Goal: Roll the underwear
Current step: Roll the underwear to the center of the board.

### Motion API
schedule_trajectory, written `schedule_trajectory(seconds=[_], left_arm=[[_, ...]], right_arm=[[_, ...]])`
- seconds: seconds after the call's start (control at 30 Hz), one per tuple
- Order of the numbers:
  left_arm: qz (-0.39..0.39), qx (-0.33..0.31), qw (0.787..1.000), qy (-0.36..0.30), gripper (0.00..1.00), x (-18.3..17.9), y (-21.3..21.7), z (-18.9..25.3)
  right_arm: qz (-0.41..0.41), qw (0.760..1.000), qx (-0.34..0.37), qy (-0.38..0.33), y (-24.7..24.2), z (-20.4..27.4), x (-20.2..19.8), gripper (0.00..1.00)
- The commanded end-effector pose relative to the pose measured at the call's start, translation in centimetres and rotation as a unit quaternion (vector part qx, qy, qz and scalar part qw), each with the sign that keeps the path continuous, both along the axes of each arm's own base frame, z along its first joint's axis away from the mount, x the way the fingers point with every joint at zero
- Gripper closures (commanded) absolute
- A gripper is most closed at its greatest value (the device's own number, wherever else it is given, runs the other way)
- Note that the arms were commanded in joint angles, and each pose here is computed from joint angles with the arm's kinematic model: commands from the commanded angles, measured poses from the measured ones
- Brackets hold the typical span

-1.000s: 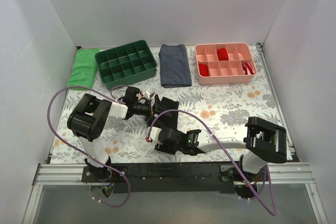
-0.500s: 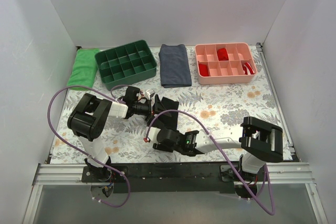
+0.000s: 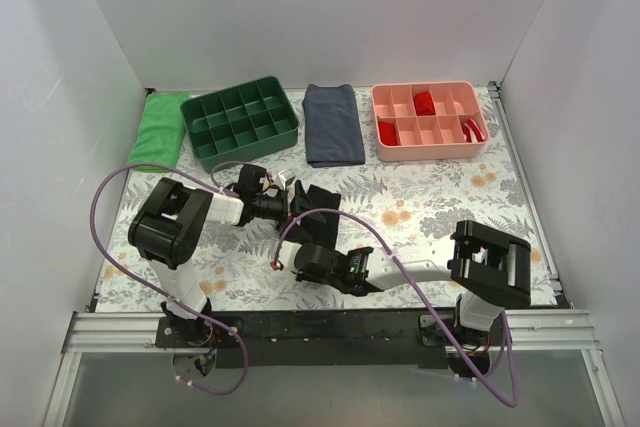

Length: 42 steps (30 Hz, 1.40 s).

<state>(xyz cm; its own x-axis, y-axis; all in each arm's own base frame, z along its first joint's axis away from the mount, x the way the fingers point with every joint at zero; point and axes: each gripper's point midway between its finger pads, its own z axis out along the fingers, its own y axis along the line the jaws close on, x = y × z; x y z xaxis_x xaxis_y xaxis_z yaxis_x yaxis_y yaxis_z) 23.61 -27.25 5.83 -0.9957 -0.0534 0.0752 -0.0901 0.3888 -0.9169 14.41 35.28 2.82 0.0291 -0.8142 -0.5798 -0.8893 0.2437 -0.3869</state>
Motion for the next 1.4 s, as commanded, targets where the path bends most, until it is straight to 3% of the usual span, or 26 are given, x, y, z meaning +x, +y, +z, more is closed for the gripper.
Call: schedule_trajectory(seconds=[0.0,0.43,0.7,0.93,1.1,1.37], left_arm=[[0.029,0.089,0.995,0.03,0.02,-0.7,2.1,-4.3],[0.087,0.092,0.992,-0.014,0.02,3.1,3.5,-1.5],[0.143,0.115,0.982,-0.051,0.02,6.4,5.3,0.8],[0.211,0.194,0.954,-0.082,0.02,8.1,9.0,2.0],[0.276,0.252,0.921,-0.107,0.02,8.3,12.7,3.4],[0.278,0.245,0.916,-0.154,0.02,6.1,13.5,5.3]], right_arm=[[0.021,0.997,-0.023,0.071,0.0,-1.2,-2.2,0.89],[0.009,0.976,0.057,0.21,2.3,1.3,-4.1,0.87],[0.01,0.951,0.124,0.284,3.4,3.3,-4.5,0.87],[0.007,0.929,0.153,0.337,3.2,4.1,-3.9,0.86],[0.019,0.914,0.17,0.368,3.6,4.6,-3.6,0.85],[0.018,0.875,0.19,0.445,3.4,3.8,-3.2,0.85]])
